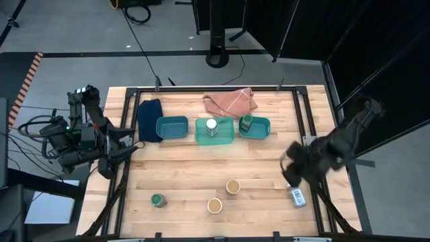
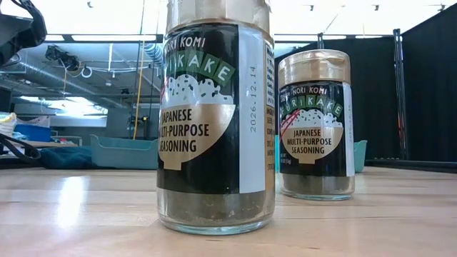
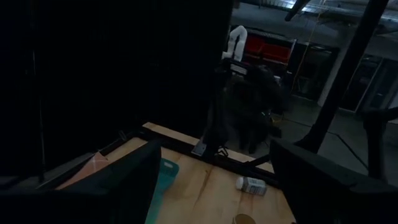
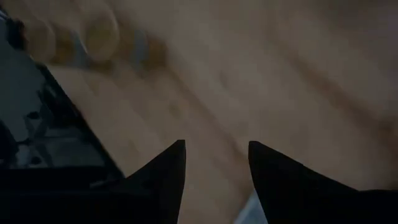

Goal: Sort spices by type
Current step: Put the white seasoning bottle into the transparent green bin

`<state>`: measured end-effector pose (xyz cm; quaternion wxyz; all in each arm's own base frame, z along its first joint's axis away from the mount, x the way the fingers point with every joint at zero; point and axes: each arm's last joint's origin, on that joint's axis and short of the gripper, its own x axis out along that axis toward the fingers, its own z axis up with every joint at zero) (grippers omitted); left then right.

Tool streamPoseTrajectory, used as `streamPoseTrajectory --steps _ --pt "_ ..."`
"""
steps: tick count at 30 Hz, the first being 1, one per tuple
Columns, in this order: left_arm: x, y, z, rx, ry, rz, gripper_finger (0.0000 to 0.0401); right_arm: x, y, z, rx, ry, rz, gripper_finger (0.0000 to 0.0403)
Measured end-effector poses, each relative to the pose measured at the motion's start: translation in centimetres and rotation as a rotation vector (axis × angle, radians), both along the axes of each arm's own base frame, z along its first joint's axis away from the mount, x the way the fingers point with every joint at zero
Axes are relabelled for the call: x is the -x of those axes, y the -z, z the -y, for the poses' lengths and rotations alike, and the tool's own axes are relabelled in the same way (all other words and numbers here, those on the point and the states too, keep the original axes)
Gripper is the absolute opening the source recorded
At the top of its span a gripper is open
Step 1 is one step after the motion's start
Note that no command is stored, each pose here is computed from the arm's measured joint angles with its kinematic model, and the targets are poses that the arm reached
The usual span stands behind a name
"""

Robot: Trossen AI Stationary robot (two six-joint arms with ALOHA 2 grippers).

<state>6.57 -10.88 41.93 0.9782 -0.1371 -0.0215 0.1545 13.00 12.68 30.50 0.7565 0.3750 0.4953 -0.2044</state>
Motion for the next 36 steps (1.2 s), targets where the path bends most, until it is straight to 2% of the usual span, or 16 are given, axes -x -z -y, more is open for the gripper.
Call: streamPoseTrajectory --steps 6,12,18,25,31,36 --pt "0.0 0.0 0.0 0.0 -0.002 0.0 0.0308 1.7 4.0 -5.3 -0.052 0.129 -0.239 0.0183" --pt "0.0 0.0 0.0 0.001 -0.002 0.001 0.0308 1.6 7.1 -8.5 -0.037 0.264 -0.304 0.0185" --pt "0.0 0.0 0.0 0.001 -0.002 0.001 0.0308 1.1 7.8 -7.9 0.033 0.339 -0.378 0.0214" --pt "0.0 0.0 0.0 0.002 -0.002 0.001 0.0308 0.3 7.2 -6.1 0.043 0.369 -0.397 0.0271" --pt "0.0 0.0 0.0 0.001 -0.002 0.001 0.0308 0.1 9.1 -5.2 0.031 0.383 -0.492 0.0312" --pt "0.0 0.0 0.0 0.001 -0.002 0.001 0.0308 -0.1 11.0 -4.8 -0.006 0.405 -0.499 0.0331"
